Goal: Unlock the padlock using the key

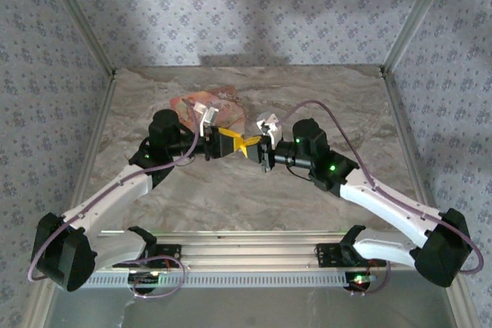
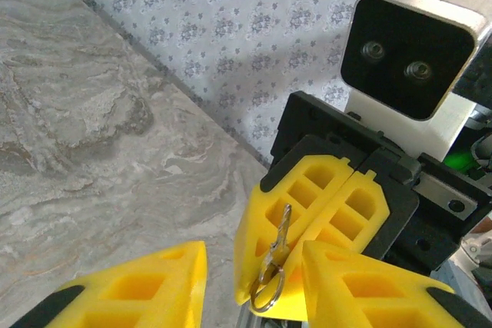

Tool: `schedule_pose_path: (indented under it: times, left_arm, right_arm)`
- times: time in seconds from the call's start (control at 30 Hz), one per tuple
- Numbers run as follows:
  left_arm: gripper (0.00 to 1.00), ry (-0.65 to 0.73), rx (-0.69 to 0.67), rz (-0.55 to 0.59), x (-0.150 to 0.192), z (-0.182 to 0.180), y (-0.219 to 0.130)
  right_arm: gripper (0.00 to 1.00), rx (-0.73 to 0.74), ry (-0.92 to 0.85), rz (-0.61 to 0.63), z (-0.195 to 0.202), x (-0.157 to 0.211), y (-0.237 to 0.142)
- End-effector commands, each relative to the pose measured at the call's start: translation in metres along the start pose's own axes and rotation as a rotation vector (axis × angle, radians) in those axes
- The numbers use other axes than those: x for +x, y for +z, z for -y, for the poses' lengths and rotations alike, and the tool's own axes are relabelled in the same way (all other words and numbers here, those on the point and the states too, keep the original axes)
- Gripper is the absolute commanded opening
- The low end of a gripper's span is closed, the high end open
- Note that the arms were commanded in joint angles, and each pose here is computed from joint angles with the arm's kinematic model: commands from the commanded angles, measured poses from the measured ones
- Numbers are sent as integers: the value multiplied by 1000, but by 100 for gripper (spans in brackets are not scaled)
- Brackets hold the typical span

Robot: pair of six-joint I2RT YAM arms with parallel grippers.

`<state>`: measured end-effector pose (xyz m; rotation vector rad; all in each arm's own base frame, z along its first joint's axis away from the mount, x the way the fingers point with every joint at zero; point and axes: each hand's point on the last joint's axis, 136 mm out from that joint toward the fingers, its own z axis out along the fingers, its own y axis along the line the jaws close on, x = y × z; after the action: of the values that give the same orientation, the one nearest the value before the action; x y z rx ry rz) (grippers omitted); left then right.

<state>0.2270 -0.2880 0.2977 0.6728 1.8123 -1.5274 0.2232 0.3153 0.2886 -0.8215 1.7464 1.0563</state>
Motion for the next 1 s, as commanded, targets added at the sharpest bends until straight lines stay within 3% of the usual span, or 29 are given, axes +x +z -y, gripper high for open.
schedule_pose_path:
  times: [0.0,0.17,0.57,0.7,0.77,0.97]
  left_arm:
    - [34,26,29,-4,-1,5,1]
    - [20,38,50,-6,-3,9,1]
    - [23,63,103,-30,-1,22,3]
    - [2,76,112,-45,1,24,4]
    - [0,86,111,-53,2,24,4]
    - [0,153,3,-94,9,13,-2]
  right_arm:
    - [0,-6,-8,42,-4,-8,-5]
    - [0,-22,-11,39,-6,-8,-4]
    - [0,-43,-10,33,-7,-7,1]
    - [0,-41,-8,28,-6,-6,1]
    - [0,-30,-1,26,-4,-5,1]
    - [20,29,6,28,5,-7,-8]
